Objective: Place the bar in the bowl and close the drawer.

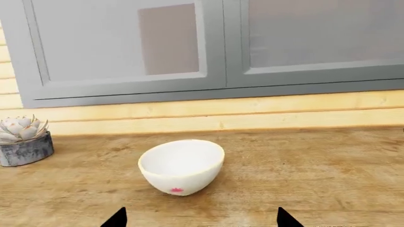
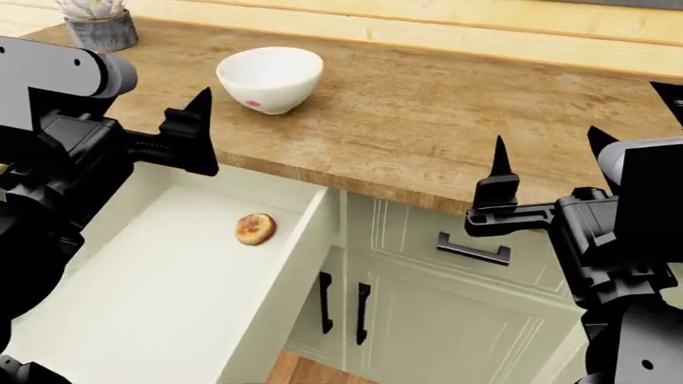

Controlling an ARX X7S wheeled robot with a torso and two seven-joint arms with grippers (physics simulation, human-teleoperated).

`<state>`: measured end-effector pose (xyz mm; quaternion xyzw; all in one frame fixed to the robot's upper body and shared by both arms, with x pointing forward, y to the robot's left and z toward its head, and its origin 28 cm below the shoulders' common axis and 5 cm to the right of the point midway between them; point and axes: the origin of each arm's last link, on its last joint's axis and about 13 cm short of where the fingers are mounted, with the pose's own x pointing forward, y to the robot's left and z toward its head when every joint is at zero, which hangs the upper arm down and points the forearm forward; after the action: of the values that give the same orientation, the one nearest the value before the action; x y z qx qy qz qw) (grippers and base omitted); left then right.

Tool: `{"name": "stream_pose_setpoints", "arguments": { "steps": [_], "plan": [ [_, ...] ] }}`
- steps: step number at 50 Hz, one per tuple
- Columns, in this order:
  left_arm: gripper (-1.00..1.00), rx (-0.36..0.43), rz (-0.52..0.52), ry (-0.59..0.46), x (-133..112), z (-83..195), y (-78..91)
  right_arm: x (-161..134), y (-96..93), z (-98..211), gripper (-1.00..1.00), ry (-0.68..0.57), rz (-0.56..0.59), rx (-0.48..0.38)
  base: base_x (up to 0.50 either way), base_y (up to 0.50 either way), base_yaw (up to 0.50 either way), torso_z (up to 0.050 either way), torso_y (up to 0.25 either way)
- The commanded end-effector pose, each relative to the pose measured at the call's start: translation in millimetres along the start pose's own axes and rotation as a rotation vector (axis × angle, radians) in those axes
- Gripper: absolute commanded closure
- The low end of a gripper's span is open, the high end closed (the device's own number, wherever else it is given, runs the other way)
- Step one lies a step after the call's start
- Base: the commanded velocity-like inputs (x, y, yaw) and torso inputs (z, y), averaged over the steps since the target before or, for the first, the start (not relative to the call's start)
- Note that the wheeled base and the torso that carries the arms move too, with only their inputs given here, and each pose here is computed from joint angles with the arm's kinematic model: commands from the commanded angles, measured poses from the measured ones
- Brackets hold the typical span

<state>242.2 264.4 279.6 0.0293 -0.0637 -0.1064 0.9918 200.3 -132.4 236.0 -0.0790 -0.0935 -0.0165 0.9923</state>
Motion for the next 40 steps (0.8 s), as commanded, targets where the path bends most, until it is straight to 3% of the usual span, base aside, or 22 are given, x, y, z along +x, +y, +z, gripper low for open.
{"name": "stream_pose_setpoints", "arguments": {
  "steps": [1,40],
  "plan": [
    [-1.0,0.0,0.001,0.0,-0.3,-0.1,0.1,-0.1,0.3,0.4,-1.0,-0.002,0.002,-0.001,0.0,0.0,0.5,0.0,0.0],
    [-1.0,-0.004,0.013,-0.002,-1.3,-1.9,2.6,0.8,2.3,-0.4,-1.0,-0.004,0.014,-0.005,0.01,0.0,0.5,0.0,0.0]
  ]
}}
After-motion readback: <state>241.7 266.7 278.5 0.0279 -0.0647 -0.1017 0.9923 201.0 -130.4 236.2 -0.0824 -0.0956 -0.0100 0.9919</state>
